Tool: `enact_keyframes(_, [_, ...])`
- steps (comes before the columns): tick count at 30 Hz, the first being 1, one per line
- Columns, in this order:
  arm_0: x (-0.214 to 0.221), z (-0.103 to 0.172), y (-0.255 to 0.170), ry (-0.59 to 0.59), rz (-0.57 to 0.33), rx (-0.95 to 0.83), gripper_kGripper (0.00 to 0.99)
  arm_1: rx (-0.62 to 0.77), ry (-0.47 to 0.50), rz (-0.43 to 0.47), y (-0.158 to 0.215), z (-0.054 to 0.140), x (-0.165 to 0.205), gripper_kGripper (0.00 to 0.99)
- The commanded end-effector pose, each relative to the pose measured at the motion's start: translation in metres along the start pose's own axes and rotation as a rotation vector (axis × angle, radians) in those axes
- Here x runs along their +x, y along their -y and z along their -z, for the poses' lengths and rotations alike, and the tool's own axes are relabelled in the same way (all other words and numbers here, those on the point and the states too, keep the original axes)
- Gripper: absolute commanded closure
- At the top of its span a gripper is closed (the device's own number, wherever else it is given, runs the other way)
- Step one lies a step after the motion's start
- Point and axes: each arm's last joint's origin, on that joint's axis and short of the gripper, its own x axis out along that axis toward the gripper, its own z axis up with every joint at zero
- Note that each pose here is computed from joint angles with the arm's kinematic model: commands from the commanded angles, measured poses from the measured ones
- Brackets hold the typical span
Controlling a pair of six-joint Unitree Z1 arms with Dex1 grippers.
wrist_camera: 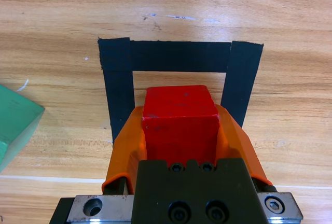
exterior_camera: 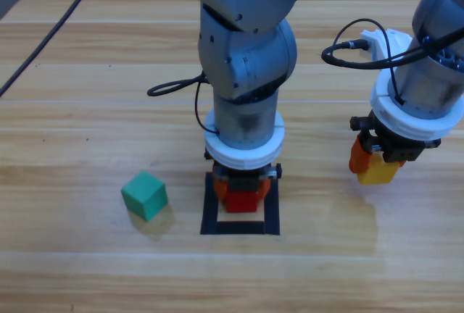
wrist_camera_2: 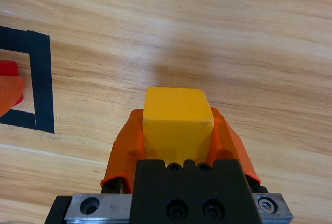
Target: Stack the blocks in the rectangular block: red at the bottom, yellow in the middle, green on top
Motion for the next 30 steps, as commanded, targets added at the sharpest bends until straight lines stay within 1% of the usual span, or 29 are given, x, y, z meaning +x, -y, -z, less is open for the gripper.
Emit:
enact_keyframes(1, [0.0046, 0.0156, 0.0015, -0.012, 0.010, 0.010, 0.990, -0.035, -0.028, -0.001, -0.0105, 0.0070, 0.0031, 0.814])
enact_keyframes(10, [0.0045, 0.0200, -0.0046, -0.004, 0.023, 0.007, 0.990, -0.035, -0.028, -0.003, -0.0106, 0.0070, 0.0031, 0.814])
enact_keyframes(22, [0.0027, 0.0226, 0.0025, 0.016, 0.041, 0.025, 0.990, -0.035, -0.028, -0.001, -0.0107, 0.0068, 0.0037, 0.814])
enact_keyframes(30, [0.0061, 0.0234, 0.0012, 0.015, 0.027, 0.026, 0.990, -0.039, -0.030, 0.000, -0.0104, 0.0073, 0.0040, 0.814])
